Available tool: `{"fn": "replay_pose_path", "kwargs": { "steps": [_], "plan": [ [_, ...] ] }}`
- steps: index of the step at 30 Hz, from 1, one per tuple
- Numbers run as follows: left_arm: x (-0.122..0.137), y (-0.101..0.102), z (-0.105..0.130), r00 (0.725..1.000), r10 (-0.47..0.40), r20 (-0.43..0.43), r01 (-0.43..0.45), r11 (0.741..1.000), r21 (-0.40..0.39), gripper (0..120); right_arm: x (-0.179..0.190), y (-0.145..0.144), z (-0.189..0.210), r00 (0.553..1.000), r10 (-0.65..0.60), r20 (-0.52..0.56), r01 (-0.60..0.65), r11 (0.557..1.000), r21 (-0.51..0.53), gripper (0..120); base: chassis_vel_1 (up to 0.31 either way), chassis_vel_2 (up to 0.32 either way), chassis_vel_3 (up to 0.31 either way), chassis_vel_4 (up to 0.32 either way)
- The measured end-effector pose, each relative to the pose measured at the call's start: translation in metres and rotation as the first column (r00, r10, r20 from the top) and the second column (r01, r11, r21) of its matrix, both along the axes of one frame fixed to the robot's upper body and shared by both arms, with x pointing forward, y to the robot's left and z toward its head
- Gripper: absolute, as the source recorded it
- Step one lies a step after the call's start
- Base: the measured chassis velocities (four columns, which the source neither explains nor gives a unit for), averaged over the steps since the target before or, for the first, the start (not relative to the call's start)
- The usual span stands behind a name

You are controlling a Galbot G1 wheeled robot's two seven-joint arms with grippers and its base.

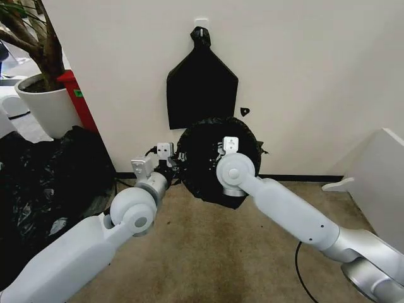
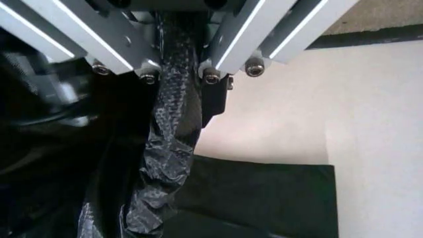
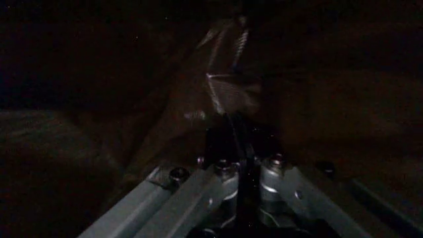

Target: Place the garbage bag over the trash bin.

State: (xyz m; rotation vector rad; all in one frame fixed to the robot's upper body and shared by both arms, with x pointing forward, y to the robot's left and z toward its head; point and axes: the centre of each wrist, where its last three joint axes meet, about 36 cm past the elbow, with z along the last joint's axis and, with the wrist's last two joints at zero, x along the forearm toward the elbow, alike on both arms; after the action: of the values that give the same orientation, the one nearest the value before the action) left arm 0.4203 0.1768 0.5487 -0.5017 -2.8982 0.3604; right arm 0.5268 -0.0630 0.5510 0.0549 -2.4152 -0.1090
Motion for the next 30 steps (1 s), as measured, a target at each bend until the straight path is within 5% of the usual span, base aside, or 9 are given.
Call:
{"fn": "replay_pose_path", "kwargs": {
  "steps": [30],
  "plan": [
    [-0.013, 0.006, 0.003, 1.000, -0.003, 0.002, 0.003, 1.000, 0.003, 1, -0.003, 0.018, 0.026, 1.000, 0.015, 0.014, -0.015, 0.999, 0.043, 0, 0.000, 0.000, 0.000, 0.000]
  ]
}}
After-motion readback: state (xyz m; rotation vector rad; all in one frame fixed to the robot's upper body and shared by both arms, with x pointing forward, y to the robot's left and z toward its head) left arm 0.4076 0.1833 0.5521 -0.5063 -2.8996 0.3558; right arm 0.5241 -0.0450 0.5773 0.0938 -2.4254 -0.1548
